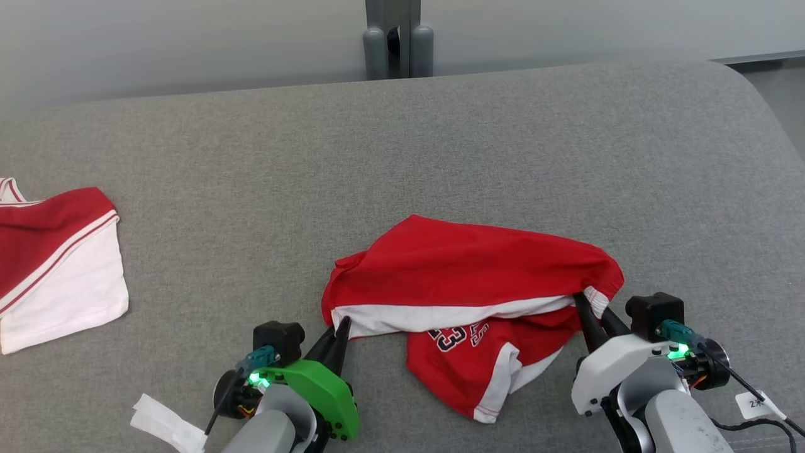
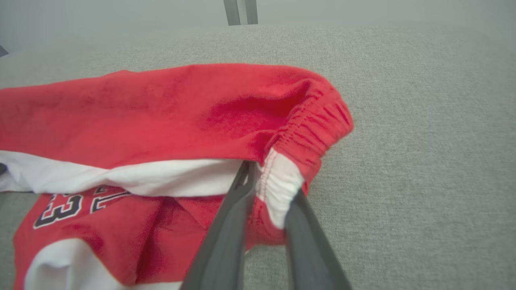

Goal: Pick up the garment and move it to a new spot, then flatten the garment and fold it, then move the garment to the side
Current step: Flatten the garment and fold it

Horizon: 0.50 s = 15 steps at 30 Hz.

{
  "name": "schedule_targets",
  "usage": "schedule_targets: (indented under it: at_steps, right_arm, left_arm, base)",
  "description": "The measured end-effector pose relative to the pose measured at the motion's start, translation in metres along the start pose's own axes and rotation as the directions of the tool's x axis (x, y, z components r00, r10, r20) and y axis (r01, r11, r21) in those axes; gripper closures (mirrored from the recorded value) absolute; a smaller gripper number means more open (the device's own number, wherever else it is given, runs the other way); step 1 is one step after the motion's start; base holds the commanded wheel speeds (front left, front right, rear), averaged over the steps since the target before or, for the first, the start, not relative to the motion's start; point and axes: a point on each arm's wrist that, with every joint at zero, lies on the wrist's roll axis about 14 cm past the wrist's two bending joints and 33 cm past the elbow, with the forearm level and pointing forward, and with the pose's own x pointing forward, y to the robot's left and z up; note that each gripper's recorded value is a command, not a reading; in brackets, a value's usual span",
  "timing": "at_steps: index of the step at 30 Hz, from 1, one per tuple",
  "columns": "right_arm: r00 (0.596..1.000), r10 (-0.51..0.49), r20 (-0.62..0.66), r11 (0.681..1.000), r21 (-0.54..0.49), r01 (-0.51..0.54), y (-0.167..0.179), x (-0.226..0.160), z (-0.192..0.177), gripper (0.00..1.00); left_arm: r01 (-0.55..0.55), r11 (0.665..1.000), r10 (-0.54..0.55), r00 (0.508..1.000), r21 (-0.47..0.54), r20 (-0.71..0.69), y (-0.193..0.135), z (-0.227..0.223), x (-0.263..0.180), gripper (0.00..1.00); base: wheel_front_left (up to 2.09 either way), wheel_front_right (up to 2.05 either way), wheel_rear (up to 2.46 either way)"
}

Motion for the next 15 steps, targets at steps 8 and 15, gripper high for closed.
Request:
schedule_targets:
  at_steps: [8, 15]
  right_arm:
    - [0.991, 0.041, 0.131, 0.998, 0.049, -0.048, 0.014, -0.003, 0.045, 1.00]
    - [0.961, 0.061, 0.271, 0.995, 0.055, -0.079, 0.015, -0.024, 0.103, 1.00]
  left_arm:
    - [0.050, 0.997, -0.039, 0.985, -0.066, 0.171, -0.016, 0.052, 0.001, 1.00]
    - [0.120, 0.993, -0.105, 0.919, -0.016, 0.379, -0.027, 0.121, -0.027, 1.00]
  base:
    - [0.00, 0.00, 0.00]
    - [0.00, 0.00, 0.00]
